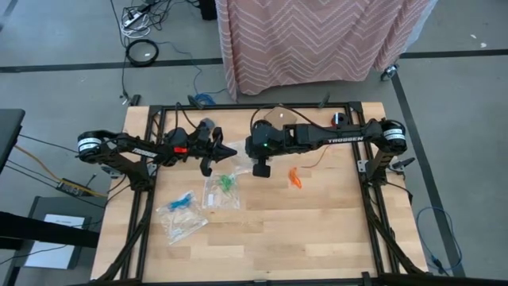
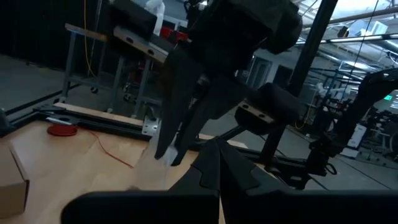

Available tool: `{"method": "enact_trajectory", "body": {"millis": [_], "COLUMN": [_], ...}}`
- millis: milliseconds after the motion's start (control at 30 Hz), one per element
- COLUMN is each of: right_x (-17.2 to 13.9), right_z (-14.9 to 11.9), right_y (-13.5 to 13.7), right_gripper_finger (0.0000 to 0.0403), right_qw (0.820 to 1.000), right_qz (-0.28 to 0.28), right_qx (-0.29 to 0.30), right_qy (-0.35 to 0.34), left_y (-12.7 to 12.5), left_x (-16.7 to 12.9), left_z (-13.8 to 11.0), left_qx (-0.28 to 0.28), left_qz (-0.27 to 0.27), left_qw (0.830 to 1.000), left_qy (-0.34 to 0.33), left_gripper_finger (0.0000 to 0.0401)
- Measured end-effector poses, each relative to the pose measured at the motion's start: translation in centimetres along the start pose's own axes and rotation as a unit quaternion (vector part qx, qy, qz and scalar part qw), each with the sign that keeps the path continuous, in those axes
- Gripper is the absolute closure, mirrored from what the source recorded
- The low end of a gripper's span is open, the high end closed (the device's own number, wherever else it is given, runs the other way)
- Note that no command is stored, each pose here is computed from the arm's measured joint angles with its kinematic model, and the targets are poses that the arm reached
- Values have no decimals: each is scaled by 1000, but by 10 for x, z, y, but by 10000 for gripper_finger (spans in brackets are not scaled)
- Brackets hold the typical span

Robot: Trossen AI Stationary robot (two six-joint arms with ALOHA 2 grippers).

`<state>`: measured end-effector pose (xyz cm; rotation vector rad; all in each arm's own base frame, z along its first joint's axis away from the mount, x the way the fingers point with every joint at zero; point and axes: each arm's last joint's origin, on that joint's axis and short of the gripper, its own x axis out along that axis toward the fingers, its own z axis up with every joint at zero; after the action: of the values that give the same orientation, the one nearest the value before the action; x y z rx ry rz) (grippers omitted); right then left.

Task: Sort rubber bands
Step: Close the transparent zip bag

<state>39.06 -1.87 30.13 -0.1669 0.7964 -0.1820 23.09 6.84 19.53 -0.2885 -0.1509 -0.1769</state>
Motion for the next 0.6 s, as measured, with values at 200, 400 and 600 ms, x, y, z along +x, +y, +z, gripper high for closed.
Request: {"method": "enact_trajectory", "body": {"millis": [200,400,600], "right_x": [-1,-2,-2], "right_z": [1,4,8], "right_y": [3,7,9], "right_gripper_finger": [402,403,403], "right_qw": [1000,1000,999], "right_qz": [1,3,13], "right_qx": [-3,-7,-15], "right_qy": [-5,-18,-37], "left_y": [-1,1,4], "left_x": [0,-1,-1], "left_z": [-1,-9,-12], "left_qx": [34,87,98], "left_qz": [-19,-25,6], "left_qw": [999,995,993], "left_qy": [10,49,60], "left_gripper_finger": [394,352,317]}}
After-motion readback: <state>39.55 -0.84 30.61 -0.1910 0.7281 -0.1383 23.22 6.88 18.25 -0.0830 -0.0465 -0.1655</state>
